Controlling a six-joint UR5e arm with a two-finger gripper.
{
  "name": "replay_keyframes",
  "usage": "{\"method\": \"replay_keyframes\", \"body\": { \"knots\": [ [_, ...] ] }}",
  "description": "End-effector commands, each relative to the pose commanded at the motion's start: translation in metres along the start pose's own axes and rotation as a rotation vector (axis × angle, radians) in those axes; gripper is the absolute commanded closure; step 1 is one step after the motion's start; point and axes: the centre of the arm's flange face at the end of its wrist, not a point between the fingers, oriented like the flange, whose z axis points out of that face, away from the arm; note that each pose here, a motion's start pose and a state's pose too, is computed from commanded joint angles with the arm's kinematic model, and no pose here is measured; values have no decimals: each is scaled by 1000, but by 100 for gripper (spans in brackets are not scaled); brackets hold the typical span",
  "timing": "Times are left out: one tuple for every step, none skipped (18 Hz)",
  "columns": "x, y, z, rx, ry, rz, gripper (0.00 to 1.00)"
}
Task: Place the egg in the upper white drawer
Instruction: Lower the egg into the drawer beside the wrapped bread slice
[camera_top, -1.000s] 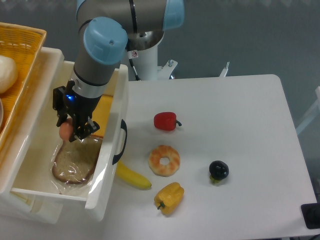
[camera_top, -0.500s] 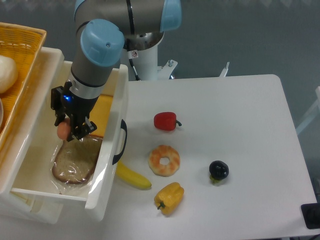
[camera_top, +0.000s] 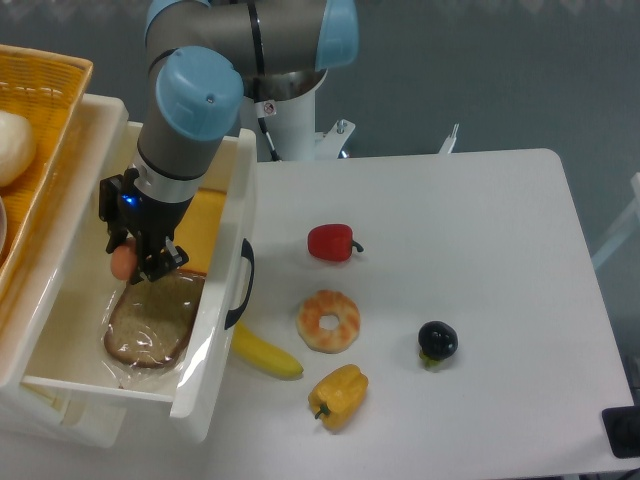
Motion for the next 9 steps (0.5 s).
{"method": "replay_keyframes", "body": {
  "knots": [
    [0,0,1,-1,1,-1,75],
    [-1,0,0,0,0,2,72],
    [-1,0,0,0,0,2,72],
    [-1,0,1,-2,0,2,69],
    [-1,0,0,-1,-1,8,66],
    [-1,0,0,-1,-2,14,63],
    [-1,0,0,-1,-2,16,62],
    [-1,0,0,-1,-2,16,62],
    [-1,0,1,-2,0,15,62]
  ]
}}
